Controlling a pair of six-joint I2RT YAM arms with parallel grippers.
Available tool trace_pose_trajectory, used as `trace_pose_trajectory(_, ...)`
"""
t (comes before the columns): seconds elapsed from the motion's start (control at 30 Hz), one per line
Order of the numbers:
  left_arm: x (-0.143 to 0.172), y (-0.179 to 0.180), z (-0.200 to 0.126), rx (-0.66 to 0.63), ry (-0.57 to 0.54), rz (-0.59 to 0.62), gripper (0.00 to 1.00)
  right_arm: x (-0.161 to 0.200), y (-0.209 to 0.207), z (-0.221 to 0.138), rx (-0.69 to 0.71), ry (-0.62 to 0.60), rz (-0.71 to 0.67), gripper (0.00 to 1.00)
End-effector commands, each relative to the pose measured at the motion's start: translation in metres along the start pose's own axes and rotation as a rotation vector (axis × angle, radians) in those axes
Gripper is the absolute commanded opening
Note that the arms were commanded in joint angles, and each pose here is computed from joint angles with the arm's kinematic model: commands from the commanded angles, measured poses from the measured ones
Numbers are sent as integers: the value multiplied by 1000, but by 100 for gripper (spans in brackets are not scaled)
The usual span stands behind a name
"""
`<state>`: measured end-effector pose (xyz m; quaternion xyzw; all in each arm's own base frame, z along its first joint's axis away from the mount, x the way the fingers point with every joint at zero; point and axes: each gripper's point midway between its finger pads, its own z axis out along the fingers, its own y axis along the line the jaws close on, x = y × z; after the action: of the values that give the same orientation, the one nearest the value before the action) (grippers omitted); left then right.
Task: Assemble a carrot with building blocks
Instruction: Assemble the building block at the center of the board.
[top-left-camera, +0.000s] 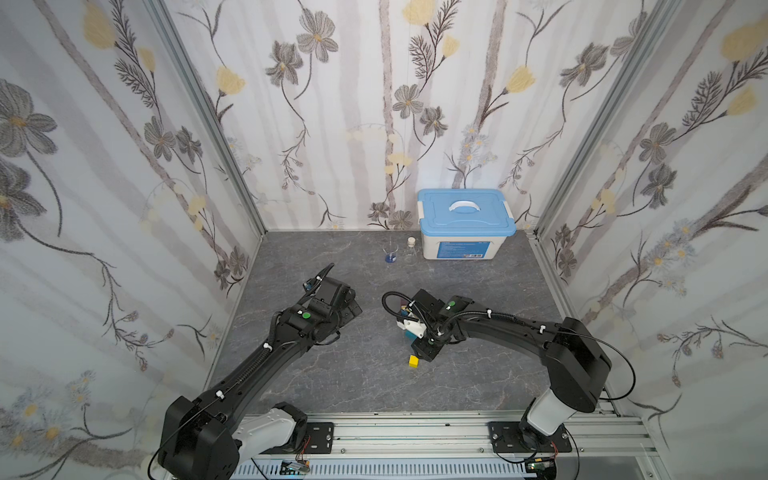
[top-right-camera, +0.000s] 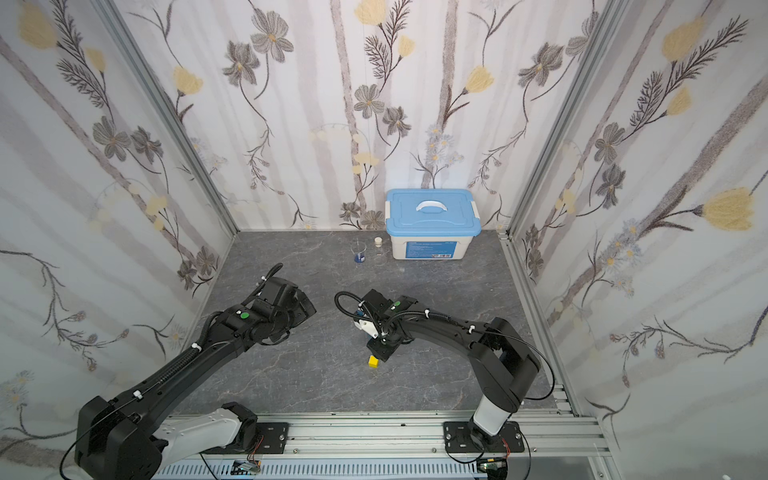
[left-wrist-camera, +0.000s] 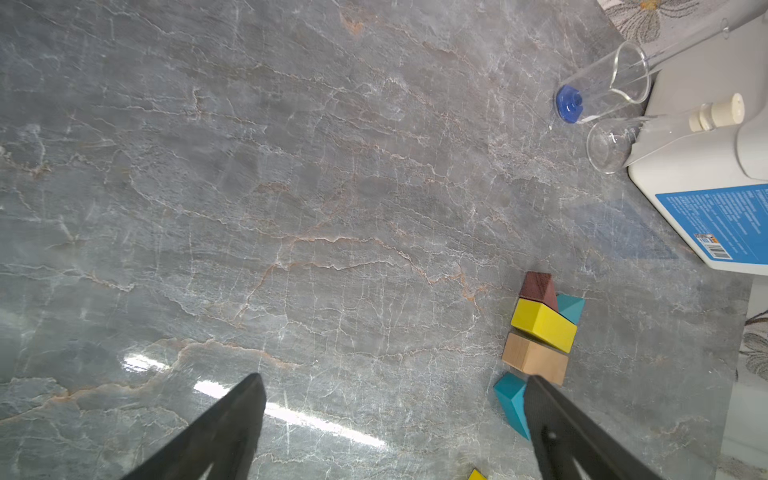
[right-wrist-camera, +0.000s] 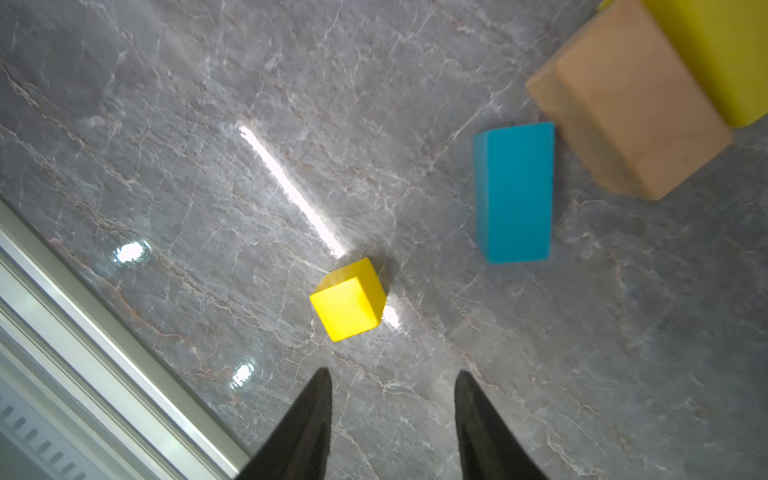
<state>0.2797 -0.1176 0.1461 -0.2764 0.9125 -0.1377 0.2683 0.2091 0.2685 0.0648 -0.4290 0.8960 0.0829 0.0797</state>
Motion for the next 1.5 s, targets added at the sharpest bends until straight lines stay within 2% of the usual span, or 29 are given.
trace_pose_trajectory(0.0, 0, 8, 3, -44, -2, 2, 100, 3, 6, 6, 14, 5, 3, 51)
trace_pose_trajectory(0.2, 5, 20, 6, -77, 2, -37, 100, 0, 18, 22, 31, 25, -47, 58)
trace_pose_trajectory(0.97, 8, 32, 2, -54, 1, -91, 100, -9, 22, 39, 54, 49, -72, 58)
trace_pose_trajectory(1.23, 8, 30, 3, -45, 5, -90, 100, 1, 11, 42, 114, 73, -55, 39)
trace_pose_trajectory(1.33, 8, 29, 5, -42, 10, -90, 100, -2, 7, 43, 136, 73, -62, 23)
trace_pose_trajectory(1.47, 7, 26, 5, -41, 10, -86, 100, -9, -2, 45, 165, 72, -41, 16)
